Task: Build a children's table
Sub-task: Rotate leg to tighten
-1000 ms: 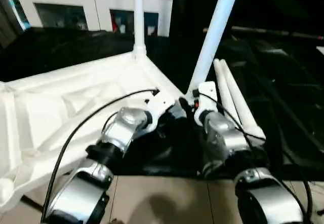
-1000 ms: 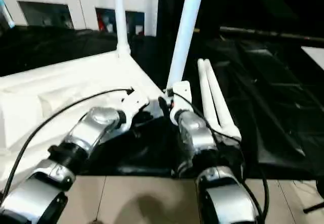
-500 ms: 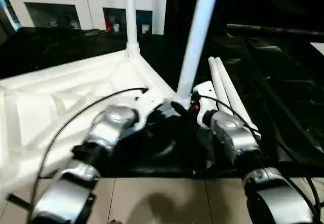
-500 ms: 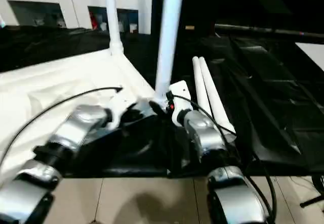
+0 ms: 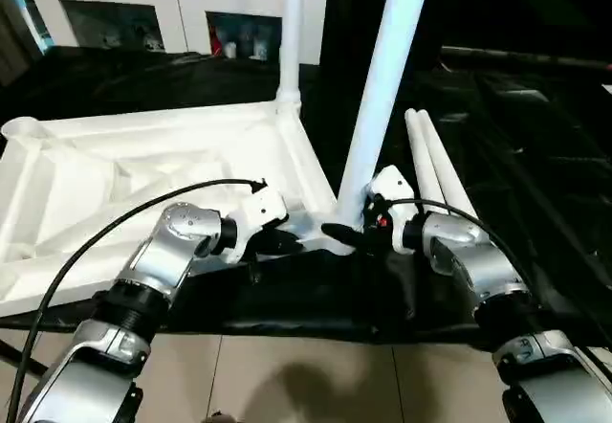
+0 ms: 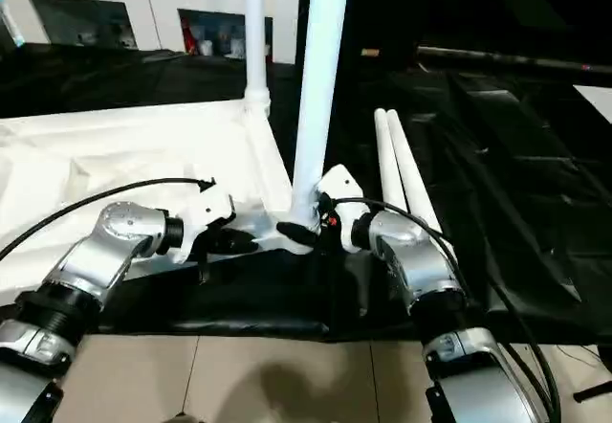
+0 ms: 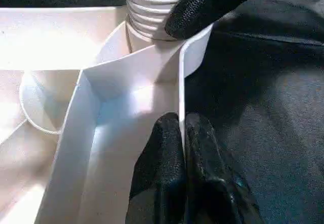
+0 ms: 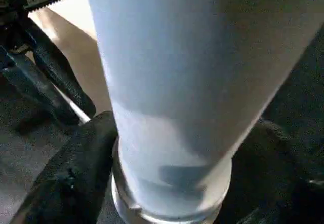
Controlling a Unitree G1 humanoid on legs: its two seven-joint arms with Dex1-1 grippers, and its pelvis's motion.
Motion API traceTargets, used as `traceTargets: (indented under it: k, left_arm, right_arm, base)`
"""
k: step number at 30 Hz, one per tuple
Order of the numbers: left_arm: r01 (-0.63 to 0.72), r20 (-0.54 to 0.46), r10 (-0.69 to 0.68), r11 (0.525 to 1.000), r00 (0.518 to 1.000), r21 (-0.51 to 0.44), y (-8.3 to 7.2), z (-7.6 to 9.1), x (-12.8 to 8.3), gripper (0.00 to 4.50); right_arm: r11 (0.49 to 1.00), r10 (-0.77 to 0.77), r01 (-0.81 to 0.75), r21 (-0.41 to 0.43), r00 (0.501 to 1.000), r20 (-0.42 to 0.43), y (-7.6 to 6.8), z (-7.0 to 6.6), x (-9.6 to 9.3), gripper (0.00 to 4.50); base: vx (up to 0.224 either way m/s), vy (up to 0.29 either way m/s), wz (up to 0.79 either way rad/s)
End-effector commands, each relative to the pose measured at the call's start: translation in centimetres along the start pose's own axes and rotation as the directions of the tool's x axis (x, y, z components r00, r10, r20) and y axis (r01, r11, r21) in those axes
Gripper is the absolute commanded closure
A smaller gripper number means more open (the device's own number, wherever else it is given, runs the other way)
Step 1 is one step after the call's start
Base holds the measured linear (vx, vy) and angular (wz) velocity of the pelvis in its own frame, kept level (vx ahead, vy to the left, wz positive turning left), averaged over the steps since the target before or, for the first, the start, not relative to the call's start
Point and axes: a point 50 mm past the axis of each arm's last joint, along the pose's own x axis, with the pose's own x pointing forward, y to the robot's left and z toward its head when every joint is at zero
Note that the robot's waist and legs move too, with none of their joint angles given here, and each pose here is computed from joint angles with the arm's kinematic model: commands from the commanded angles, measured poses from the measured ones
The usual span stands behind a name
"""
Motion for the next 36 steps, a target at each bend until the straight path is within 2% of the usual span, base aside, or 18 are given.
traceTargets:
  k: [1,4,10,12,13,14,15,16,17,20,22,25,27,28,31,32,36]
  left_arm:
    - [0.072,0.059,-0.070,0.997,0.996,-0.031,-1.1,-0.2,0.7,4.50]
    - [0.072,0.059,-0.070,0.997,0.996,-0.035,-1.1,-0.2,0.6,4.50]
    - [0.062,0.057,-0.060,0.997,0.997,-0.048,-1.1,-0.4,0.6,4.50]
    - [-0.011,0.040,0.014,0.997,0.999,-0.073,-0.6,-0.5,1.0,4.50]
    - [-0.011,0.040,0.014,0.997,0.999,-0.073,-0.6,-0.5,1.0,4.50]
    - [-0.093,0.019,0.095,0.991,0.995,-0.092,-0.1,-0.5,1.6,4.50]
    - [-0.098,0.018,0.100,0.991,0.995,-0.093,-0.1,-0.4,1.6,4.50]
    - [-0.190,-0.005,0.191,0.974,0.982,-0.123,0.6,-0.2,2.4,4.50]
    - [-0.233,-0.015,0.233,0.962,0.972,-0.144,0.9,0.1,2.8,4.50]
    - [-0.327,-0.035,0.327,0.923,0.945,-0.204,1.4,0.9,4.0,4.50]
    - [-0.366,-0.041,0.366,0.906,0.930,-0.213,1.6,1.6,4.8,4.50]
    - [-0.371,-0.039,0.371,0.905,0.928,-0.207,1.5,2.0,5.2,4.50]
    - [-0.373,-0.035,0.374,0.906,0.927,-0.202,1.4,2.5,5.8,4.50]
    - [-0.372,-0.034,0.373,0.907,0.927,-0.196,1.3,2.6,5.9,4.50]
    - [-0.372,-0.036,0.372,0.909,0.927,-0.187,1.3,2.6,5.9,4.50]
    - [-0.368,-0.036,0.368,0.913,0.929,-0.173,1.5,2.2,5.4,4.50]
    - [-0.354,-0.034,0.353,0.923,0.935,-0.153,1.6,1.6,4.6,4.50]
  right_arm:
    - [1.000,0.018,-0.018,-0.007,1.000,-0.010,0.2,-0.1,-0.2,1.10]
    - [1.000,0.025,-0.025,-0.004,1.000,-0.013,0.2,-0.2,-0.3,1.20]
    - [1.000,0.009,-0.009,0.024,1.000,-0.002,0.2,-0.3,-0.3,1.72]
    - [0.992,-0.107,0.107,0.074,0.994,-0.003,-0.3,-0.8,0.1,1.75]
    - [0.992,-0.107,0.107,0.074,0.994,-0.003,-0.3,-0.8,0.1,1.77]
    - [0.962,-0.237,0.237,0.135,0.971,-0.018,-0.8,-1.5,0.5,1.78]
    - [0.959,-0.245,0.245,0.139,0.969,-0.019,-0.9,-1.6,0.5,1.78]
    - [0.898,-0.383,0.384,0.214,0.922,-0.049,-1.3,-2.2,1.1,1.78]
    - [0.852,-0.453,0.456,0.258,0.888,-0.074,-1.4,-2.5,1.4,1.78]
    - [0.758,-0.551,0.557,0.341,0.825,-0.122,-1.4,-2.8,2.3,1.79]
    - [0.725,-0.583,0.592,0.353,0.800,-0.144,-1.0,-2.7,3.3,1.79]
    - [0.721,-0.589,0.598,0.350,0.795,-0.146,-0.7,-2.5,3.9,1.79]
    - [0.730,-0.585,0.591,0.342,0.800,-0.134,-0.1,-1.9,5.0,1.79]
    - [0.747,-0.571,0.572,0.339,0.813,-0.116,0.2,-1.5,5.5,1.45]
    - [0.770,-0.552,0.546,0.329,0.829,-0.084,0.5,-0.8,6.1,1.24]
    - [0.801,-0.526,0.510,0.313,0.850,-0.038,0.5,0.0,6.3,1.07]
    - [0.844,-0.484,0.467,0.263,0.875,0.002,0.3,0.6,6.2,0.74]
  base:
    - [0.000,0.000,0.00]
    - [0.000,0.000,0.00]
    - [0.000,0.000,0.00]
    - [0.000,0.000,0.00]
    - [0.000,0.000,0.00]
    - [0.000,0.000,0.00]
    - [0.000,0.000,0.00]
    - [0.000,0.000,0.00]
    - [0.000,0.000,0.00]
    - [0.000,0.000,0.00]
    - [0.000,0.000,0.00]
    - [0.000,0.000,0.00]
    - [0.000,0.000,0.00]
    - [0.000,0.000,0.00]
    - [0.000,0.000,0.00]
    - [0.000,0.000,0.00]
    - [0.000,0.000,0.00]
